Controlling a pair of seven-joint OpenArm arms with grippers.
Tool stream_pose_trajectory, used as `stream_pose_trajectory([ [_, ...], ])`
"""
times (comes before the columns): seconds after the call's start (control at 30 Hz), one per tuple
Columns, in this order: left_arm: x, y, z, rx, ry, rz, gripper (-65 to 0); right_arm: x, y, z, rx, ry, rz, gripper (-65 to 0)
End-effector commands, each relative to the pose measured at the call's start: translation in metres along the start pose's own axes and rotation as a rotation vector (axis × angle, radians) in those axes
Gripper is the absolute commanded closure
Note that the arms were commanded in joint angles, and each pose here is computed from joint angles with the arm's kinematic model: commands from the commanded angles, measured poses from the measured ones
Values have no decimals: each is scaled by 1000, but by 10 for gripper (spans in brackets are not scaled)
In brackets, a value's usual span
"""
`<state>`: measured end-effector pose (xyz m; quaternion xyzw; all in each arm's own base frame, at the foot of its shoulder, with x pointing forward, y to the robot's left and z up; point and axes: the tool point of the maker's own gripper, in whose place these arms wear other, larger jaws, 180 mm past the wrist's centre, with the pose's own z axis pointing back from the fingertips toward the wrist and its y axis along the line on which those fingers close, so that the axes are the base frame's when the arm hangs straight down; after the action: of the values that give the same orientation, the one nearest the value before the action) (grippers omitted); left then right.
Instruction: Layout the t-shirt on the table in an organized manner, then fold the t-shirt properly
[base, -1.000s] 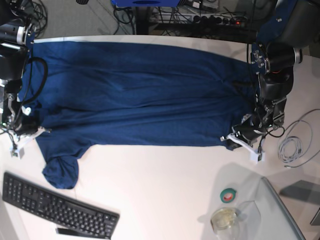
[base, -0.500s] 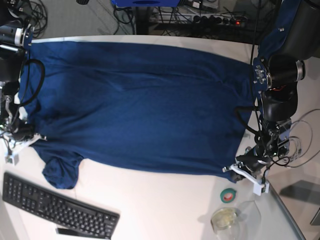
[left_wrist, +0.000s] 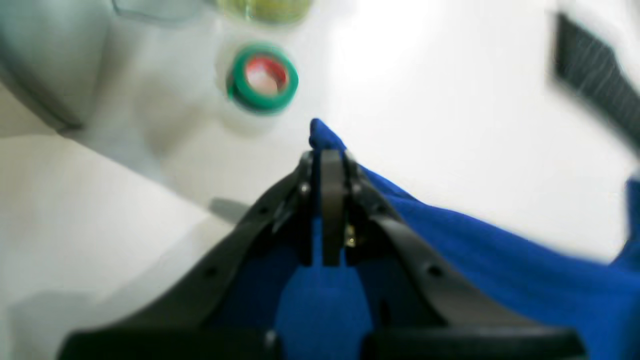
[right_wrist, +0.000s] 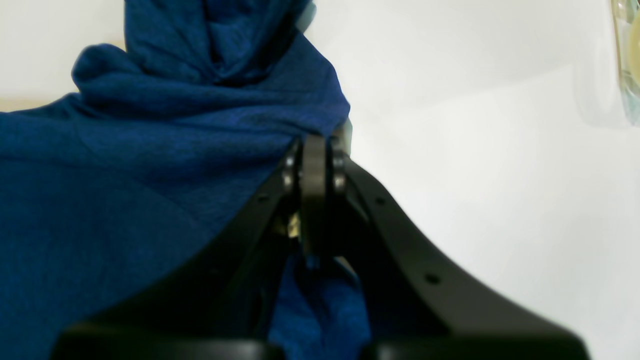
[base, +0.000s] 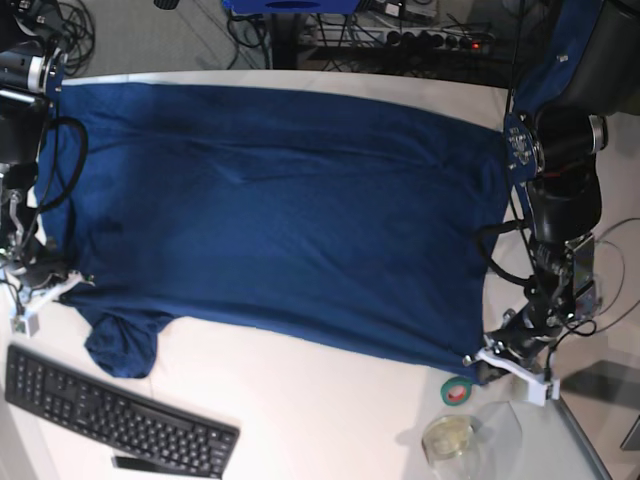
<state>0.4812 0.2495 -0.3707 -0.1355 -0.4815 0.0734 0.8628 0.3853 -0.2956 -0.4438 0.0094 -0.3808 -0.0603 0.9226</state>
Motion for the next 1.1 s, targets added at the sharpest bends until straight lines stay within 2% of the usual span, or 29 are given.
stream_pose_trajectory([
  [0.0, 34, 0, 6, -9, -82, -11, 0, 28, -6, 4, -6, -70, 8, 0],
  [0.2, 12, 1, 17, -5, -57, -39, 0, 24, -6, 4, -6, -64, 9, 0],
  [0.33, -5, 7, 22, 5, -37, -34, 0, 6, -9, 4, -9, -31, 7, 0],
  [0.53, -13, 7, 35, 11, -23, -78, 0, -6, -11, 5, -13, -6, 13, 0],
  [0.63, -17, 6, 42, 14, -1, -105, 0, -12, -26, 11, -37, 5, 33, 0],
  [0.8, -26, 7, 52, 19, 1, -132, 0, -9, -15, 21, 13, -19, 114, 0],
  [0.93, -35, 6, 59, 11, 3, -123, 0, -16, -14, 24, 17, 11, 125, 0],
  [1.07, -39, 4, 75, -31, 5, -65, 0, -19, -14, 24, 16, 23, 126, 0],
])
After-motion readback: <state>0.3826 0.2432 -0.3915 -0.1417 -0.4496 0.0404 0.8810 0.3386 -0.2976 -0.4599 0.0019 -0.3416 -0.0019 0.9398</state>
